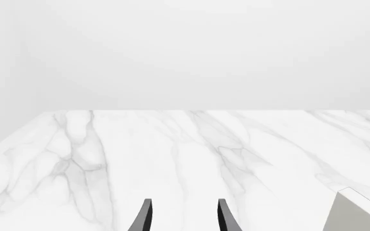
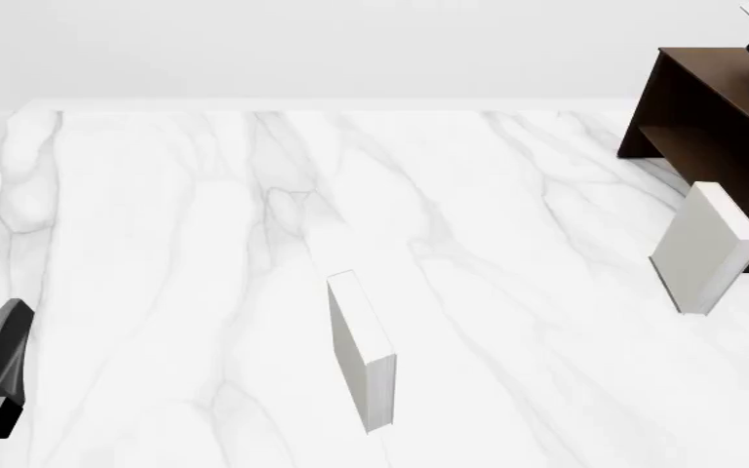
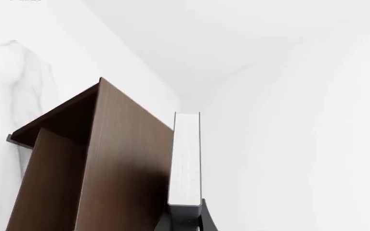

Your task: Pick up the book on the left and place it on top of the shelf.

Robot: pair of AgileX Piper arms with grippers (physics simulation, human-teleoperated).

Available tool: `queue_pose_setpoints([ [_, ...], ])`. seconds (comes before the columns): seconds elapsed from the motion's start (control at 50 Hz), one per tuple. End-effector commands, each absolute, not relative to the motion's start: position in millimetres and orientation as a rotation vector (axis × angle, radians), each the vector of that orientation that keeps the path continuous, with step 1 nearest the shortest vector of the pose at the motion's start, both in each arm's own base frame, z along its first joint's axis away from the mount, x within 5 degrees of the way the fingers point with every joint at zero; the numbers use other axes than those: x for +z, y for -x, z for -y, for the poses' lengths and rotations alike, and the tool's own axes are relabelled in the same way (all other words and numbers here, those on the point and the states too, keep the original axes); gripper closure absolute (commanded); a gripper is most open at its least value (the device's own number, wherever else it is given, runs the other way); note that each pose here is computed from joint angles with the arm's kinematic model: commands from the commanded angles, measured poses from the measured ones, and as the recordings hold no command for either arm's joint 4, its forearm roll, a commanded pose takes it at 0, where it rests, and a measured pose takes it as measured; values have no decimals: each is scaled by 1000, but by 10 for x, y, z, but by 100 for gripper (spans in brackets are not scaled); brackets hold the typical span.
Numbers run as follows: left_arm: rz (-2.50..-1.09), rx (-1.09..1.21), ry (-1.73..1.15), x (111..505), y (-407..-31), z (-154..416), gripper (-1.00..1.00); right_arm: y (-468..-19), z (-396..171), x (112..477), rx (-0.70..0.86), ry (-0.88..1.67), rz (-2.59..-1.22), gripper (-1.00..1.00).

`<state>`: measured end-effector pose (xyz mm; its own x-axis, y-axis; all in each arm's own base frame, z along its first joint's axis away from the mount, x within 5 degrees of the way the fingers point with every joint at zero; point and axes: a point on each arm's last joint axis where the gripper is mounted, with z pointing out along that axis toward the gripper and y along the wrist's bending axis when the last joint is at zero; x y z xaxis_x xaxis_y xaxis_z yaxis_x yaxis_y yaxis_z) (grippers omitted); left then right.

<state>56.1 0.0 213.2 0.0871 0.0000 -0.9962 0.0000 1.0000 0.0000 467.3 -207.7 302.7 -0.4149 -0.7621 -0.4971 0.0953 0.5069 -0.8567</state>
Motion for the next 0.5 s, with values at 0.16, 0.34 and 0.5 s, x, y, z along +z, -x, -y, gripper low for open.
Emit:
queue_pose_setpoints([
  [0.16,-1484,0,0,2132,-561,0,-100,-4643,1957,3069,-1018,534,-1740,-100],
  [0.34,-1484,0,0,2132,-561,0,-100,-4424,1853,3090,-974,473,-1736,-100],
  [0.5,-1484,0,0,2132,-561,0,-100,-4121,1721,3148,-946,423,-1719,-100],
])
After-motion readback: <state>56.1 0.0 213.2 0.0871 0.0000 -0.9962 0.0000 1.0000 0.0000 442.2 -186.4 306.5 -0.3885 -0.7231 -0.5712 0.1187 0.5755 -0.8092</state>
